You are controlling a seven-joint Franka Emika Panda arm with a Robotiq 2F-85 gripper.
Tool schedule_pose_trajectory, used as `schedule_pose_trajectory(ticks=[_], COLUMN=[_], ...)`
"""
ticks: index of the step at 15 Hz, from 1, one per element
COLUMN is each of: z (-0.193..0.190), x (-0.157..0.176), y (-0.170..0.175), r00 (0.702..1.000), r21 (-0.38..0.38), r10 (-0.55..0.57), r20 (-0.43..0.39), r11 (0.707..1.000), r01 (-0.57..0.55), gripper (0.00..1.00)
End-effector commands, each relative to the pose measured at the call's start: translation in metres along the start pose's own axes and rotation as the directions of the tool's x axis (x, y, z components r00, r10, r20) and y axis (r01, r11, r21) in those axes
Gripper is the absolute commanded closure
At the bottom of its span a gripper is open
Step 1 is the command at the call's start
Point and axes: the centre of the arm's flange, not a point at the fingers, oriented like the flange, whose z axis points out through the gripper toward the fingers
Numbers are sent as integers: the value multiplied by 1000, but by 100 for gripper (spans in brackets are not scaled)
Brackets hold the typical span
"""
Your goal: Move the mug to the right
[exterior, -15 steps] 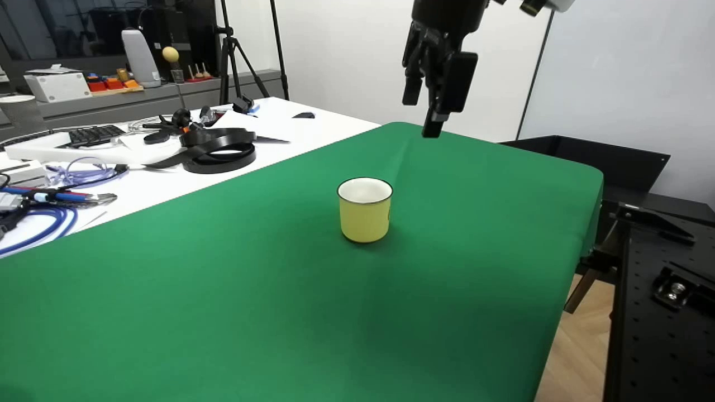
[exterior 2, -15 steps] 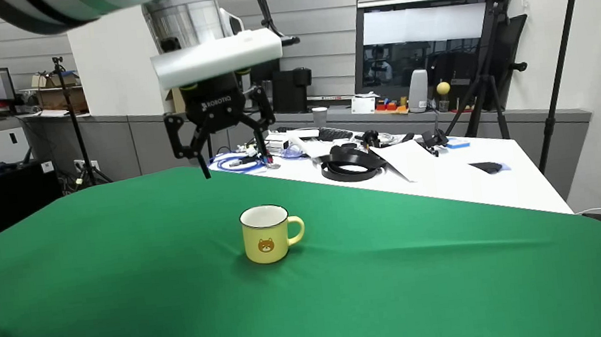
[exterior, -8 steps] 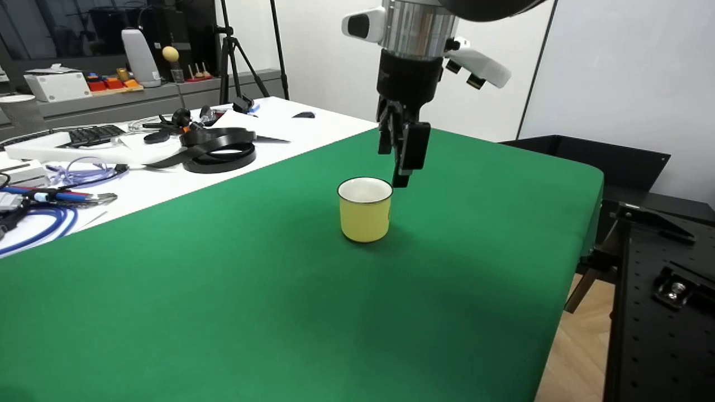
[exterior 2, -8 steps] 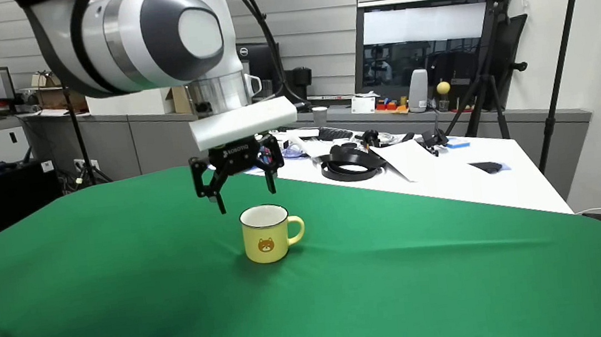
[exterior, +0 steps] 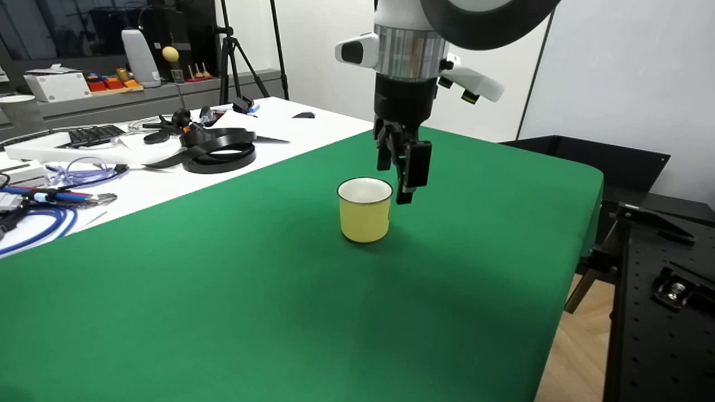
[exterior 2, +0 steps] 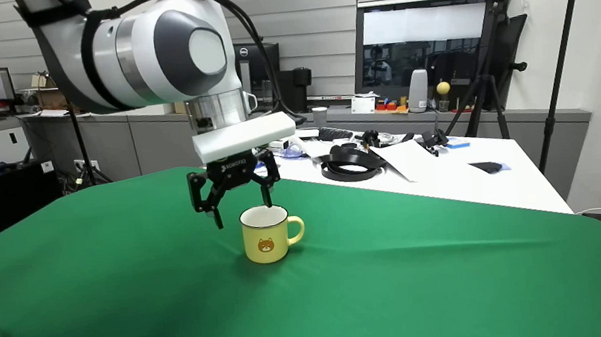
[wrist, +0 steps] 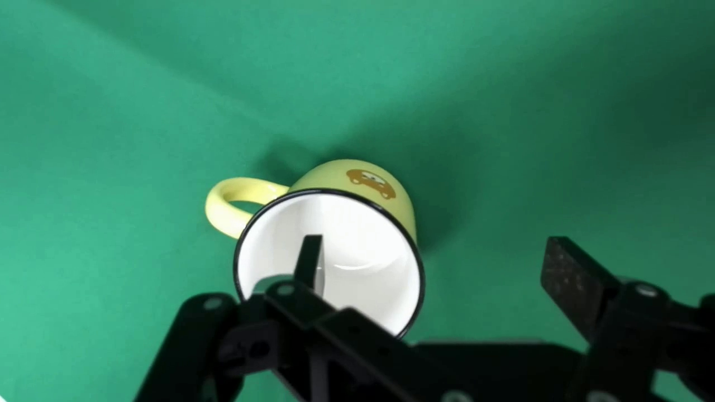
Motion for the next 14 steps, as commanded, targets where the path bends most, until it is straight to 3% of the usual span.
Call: schedule_pose_trajectory(ticks=[1, 3, 4, 6, 14], z=[15, 24, 29, 36, 47], x=[14, 16, 17, 19, 27], y=[-3, -4, -3, 3, 29], r00=[999, 998, 998, 998, 998], r21=[20, 27, 26, 21, -1], r10=[-30, -44, -40, -16, 32], r20=[33, 47, 52, 59, 60], r11=[999, 999, 999, 1000, 999], r01=[29, 43, 38, 15, -32], gripper=[0, 5, 27, 30, 86])
